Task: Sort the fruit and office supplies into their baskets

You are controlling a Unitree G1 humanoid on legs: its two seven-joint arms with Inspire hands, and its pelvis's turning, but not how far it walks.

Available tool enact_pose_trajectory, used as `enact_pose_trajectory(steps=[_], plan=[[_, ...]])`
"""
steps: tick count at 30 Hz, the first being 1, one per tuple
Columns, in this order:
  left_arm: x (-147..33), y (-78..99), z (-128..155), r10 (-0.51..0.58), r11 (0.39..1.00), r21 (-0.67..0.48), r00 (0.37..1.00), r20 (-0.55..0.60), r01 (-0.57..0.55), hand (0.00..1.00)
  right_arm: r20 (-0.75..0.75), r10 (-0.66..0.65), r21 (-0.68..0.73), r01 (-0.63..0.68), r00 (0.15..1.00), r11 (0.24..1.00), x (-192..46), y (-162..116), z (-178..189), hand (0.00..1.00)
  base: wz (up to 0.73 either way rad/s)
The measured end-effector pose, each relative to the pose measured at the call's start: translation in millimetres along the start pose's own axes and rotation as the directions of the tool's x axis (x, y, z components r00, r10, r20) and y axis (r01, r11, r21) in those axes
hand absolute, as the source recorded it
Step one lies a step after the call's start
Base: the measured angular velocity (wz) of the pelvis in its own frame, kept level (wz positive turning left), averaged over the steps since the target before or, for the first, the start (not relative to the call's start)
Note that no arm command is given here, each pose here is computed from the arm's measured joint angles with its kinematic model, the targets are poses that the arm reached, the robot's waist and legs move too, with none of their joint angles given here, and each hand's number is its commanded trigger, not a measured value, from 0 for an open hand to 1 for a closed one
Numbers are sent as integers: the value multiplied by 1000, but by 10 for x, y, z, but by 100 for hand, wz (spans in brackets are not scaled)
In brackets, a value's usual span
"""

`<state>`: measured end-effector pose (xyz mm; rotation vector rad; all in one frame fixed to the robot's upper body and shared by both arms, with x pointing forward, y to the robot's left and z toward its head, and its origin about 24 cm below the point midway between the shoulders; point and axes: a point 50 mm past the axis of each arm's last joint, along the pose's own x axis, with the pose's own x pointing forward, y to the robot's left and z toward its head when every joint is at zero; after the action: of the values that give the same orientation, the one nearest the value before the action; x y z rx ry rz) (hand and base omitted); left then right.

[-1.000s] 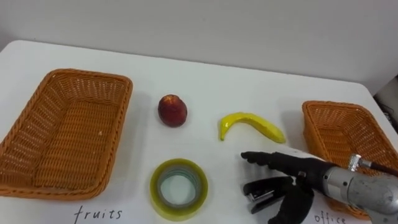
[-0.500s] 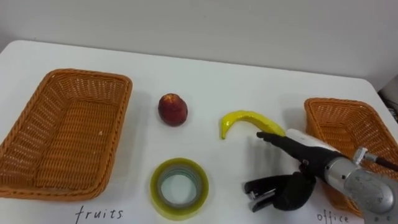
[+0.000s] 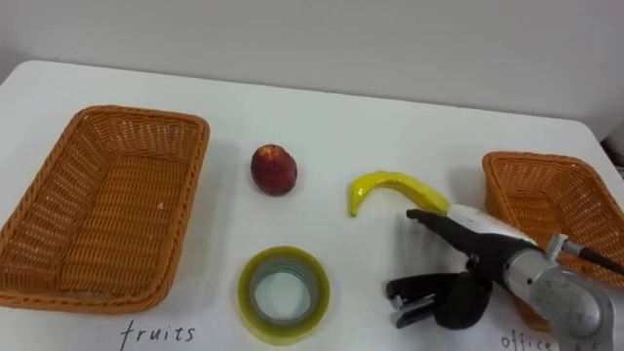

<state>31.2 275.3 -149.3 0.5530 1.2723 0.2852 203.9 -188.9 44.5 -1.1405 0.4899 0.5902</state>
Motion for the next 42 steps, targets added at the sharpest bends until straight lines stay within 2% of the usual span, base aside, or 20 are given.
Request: enact_pose_trajectory(steps=[16,26,27,28,33,42], plan=[[0,-11,54,32,999,34,999,22,-33,0,32,27,-4,-27,999,1000,48,99,113,0,0],[-22,-45,92,21,998,59,998,56,-24,0,-14,33,-55,-34,999,998,81,143,137,1,0],[-23,-45,93,21,998,59,998,57,-24,0,-18,36,-54,-37,999,998,85,147,132,65,0],[-27,-47,76,20,998,60,998,53,-23,0,-22,39,-50,-40,999,998,95,154,128,100,0],[-33,-49,71,22,998,61,999,47,-24,0,-30,23,-51,-25,999,998,108,157,122,100,0],[-37,-55,65,30,998,61,999,46,-33,0,-45,-89,-39,87,995,995,225,86,97,100,1]])
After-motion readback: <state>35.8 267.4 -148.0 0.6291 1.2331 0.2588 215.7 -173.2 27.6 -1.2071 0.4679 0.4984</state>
